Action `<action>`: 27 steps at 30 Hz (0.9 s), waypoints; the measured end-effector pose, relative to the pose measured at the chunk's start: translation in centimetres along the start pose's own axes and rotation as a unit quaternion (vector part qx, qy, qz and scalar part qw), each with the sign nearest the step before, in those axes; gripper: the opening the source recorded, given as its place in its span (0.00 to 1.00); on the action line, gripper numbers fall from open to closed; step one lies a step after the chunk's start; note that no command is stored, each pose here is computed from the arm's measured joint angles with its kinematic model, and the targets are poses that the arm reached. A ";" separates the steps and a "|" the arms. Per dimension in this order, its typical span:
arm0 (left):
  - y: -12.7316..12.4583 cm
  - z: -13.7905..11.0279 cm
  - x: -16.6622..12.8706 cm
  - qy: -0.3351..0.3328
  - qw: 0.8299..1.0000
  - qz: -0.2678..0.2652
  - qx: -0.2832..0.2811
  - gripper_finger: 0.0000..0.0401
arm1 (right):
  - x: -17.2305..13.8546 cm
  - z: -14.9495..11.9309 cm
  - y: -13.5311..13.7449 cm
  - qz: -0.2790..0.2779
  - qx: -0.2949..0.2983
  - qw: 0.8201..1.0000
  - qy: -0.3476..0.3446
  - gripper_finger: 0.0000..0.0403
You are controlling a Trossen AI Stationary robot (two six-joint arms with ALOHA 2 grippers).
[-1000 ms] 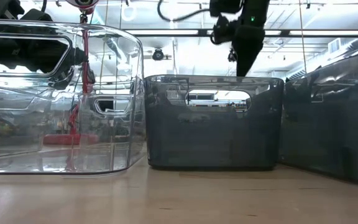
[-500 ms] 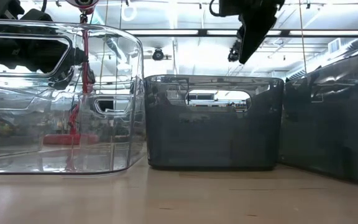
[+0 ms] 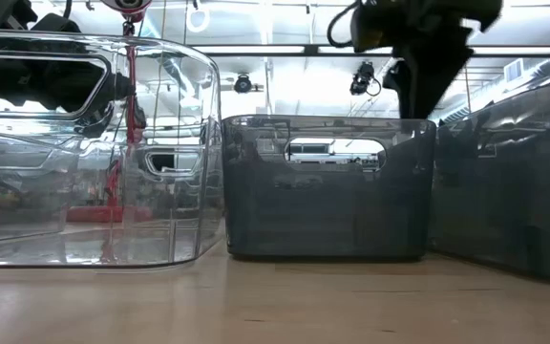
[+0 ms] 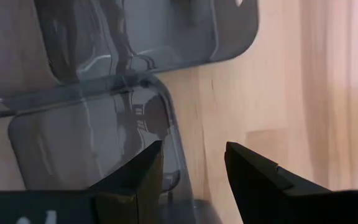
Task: Stack baskets by color
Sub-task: Stack the middle black bin on the right black bin
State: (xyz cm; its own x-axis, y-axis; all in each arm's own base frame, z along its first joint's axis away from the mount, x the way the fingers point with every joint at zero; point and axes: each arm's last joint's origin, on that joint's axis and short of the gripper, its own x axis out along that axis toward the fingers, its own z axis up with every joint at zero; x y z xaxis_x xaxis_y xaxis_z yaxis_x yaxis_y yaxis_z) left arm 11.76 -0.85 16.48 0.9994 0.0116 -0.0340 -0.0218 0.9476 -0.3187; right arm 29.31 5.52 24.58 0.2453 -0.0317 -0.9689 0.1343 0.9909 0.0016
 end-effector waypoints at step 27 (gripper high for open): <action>0.0 0.0 0.0 0.000 1.000 0.000 0.000 0.06 | 6.2 -3.4 -0.9 0.014 0.015 1.000 0.017 0.25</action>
State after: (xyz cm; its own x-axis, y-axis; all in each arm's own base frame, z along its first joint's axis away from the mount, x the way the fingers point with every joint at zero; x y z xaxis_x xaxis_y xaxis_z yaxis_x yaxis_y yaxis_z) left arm 11.76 -0.85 16.48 0.9993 0.0119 -0.0351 -0.0225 0.9475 -0.3188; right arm 27.46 4.90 17.77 0.2165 0.0000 -0.9763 0.1571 0.9870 0.0349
